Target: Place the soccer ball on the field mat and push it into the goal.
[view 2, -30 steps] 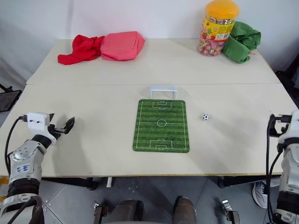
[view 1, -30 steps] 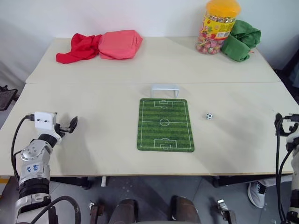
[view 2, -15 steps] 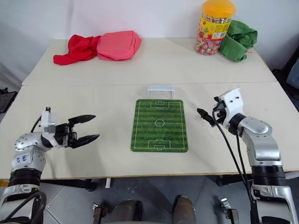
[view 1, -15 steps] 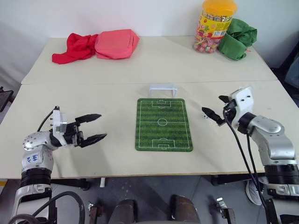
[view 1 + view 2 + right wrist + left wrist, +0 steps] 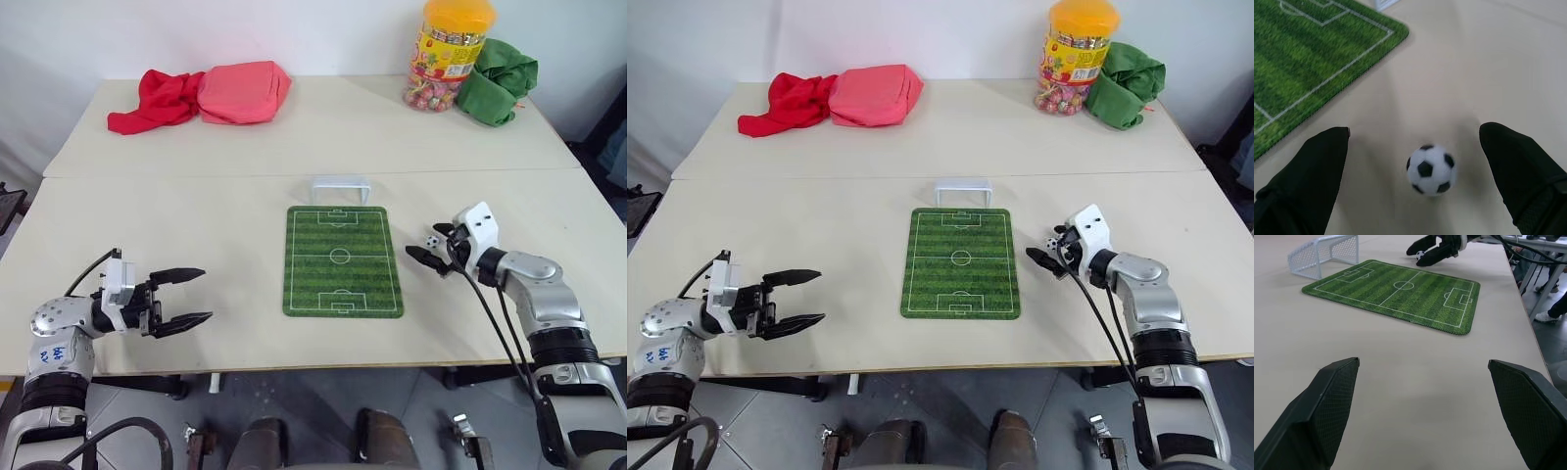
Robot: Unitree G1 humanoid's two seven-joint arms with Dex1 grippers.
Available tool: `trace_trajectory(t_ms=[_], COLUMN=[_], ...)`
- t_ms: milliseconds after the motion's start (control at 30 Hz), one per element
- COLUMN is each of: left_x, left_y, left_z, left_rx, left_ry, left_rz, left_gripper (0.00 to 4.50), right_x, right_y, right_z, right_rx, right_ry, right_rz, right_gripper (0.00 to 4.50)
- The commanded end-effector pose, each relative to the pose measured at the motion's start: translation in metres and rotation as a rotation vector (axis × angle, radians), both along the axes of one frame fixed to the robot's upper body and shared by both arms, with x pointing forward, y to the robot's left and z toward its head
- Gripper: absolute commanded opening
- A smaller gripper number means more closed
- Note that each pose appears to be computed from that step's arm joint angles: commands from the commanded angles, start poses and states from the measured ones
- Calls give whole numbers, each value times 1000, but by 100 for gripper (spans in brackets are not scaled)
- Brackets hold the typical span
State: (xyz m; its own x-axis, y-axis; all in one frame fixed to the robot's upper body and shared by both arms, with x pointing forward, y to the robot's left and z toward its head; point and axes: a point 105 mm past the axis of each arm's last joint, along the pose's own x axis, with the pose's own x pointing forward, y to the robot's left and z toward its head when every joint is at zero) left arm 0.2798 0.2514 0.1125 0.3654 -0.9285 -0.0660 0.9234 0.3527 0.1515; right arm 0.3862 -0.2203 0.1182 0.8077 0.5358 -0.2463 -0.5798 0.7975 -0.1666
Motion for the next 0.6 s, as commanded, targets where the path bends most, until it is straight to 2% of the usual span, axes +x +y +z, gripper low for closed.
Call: trace_trajectory(t_ms=[33,200,333,467,600], left_x=[-9,-8,-6,-5,-4], left_y=[1,3,3,-2,-7], left_z=[11,12,14,13,11], left_rx=[10,13,18,22,39], left_ry=[-53,-57,-54,-45,-32], left_rz=[-72,-65,-79,-112,-142], left_gripper=[450,450,450,450,450], right_x=[1,-6,-9,-11,-28], right_y=[-6,-5,-5,6,51], right_z=[13,11,19,38,47], right_rx=[-10,-20,-31,-18,-45], right_ry=[-91,-94,-121,-150,-123], right_rz=[-31,-12,0,32,189], right_gripper=[384,215,89,86,86])
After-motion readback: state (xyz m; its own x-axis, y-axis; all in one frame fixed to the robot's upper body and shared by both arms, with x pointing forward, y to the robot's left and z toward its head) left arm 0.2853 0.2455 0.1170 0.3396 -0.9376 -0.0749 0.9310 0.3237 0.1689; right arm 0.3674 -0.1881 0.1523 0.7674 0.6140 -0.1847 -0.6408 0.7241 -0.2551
